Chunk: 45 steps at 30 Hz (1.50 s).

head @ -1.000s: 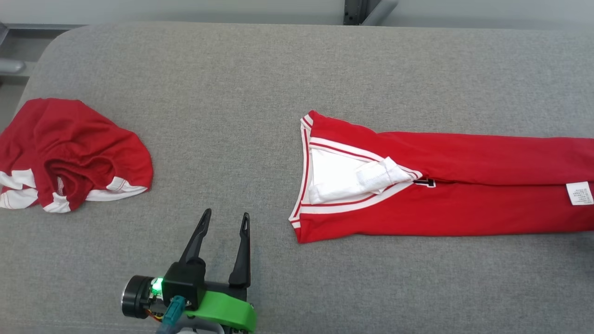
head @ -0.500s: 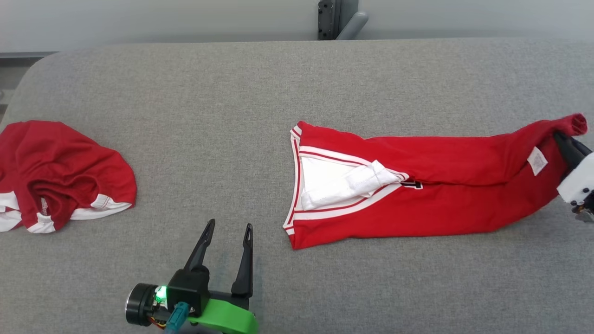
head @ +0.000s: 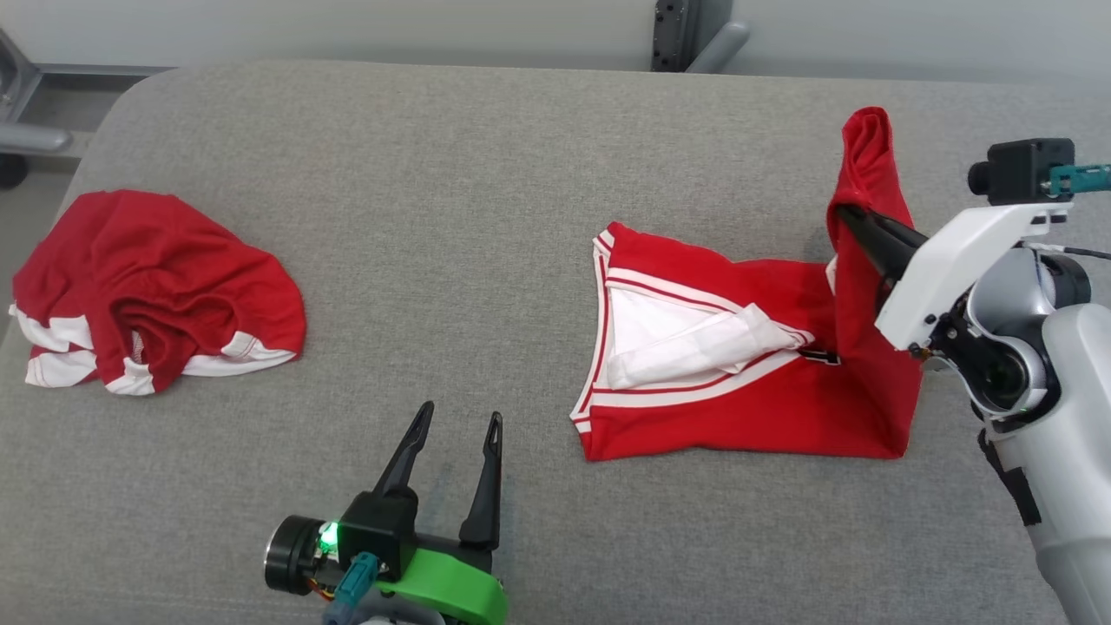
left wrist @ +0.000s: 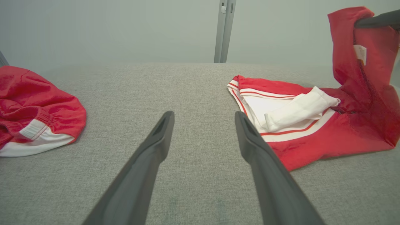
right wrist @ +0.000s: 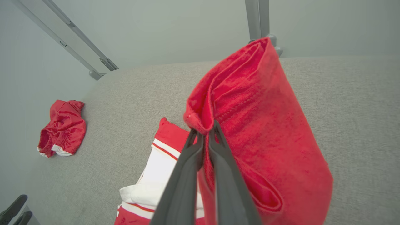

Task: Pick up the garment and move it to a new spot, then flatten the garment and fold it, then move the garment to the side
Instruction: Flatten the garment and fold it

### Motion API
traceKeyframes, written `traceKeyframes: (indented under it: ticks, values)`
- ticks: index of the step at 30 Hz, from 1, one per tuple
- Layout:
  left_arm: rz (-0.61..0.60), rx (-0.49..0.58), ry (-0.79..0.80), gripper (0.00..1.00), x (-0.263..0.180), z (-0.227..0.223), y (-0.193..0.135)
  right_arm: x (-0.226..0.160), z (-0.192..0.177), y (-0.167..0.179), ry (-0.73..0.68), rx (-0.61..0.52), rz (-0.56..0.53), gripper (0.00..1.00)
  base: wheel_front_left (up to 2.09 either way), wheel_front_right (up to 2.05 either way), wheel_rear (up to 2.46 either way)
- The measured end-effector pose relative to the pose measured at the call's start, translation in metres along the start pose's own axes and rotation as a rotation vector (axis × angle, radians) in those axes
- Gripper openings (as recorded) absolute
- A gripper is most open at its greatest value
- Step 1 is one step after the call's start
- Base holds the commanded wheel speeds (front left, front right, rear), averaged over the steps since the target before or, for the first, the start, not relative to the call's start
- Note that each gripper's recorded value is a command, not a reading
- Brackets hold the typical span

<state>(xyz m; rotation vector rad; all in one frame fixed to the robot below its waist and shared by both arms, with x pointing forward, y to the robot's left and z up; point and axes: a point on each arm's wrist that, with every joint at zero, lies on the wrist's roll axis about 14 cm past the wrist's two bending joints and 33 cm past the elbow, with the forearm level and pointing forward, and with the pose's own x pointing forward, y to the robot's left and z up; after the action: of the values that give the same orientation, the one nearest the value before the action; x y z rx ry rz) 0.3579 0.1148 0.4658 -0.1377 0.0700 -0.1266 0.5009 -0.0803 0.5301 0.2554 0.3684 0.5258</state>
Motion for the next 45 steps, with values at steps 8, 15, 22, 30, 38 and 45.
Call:
traceKeyframes:
  ticks: [8,15,22,30,38,45]
  values:
    - [0.048,-0.015,0.006,1.00,-0.002,-0.001,0.013,0.044,-0.026,0.059,0.098,0.005,0.146,0.00,0.00,0.00,0.00]
    - [0.101,-0.022,0.025,1.00,-0.007,-0.006,0.028,0.064,-0.067,0.105,0.224,0.008,0.262,0.00,0.00,0.00,0.00]
    - [0.110,-0.022,0.032,1.00,-0.006,-0.008,0.031,0.064,-0.088,0.121,0.285,0.015,0.303,0.44,0.00,0.00,0.00]
    - [0.080,-0.021,0.033,1.00,0.001,-0.009,0.024,0.056,-0.061,0.117,0.183,0.070,0.304,1.00,0.00,0.00,0.00]
    - [0.031,-0.015,0.015,1.00,0.009,-0.004,0.010,0.019,-0.022,0.054,-0.006,0.021,0.154,1.00,0.00,0.00,0.00]
    - [-0.021,-0.016,-0.009,1.00,0.015,0.002,-0.006,-0.028,-0.016,0.015,-0.150,-0.027,0.032,1.00,0.00,0.00,0.00]
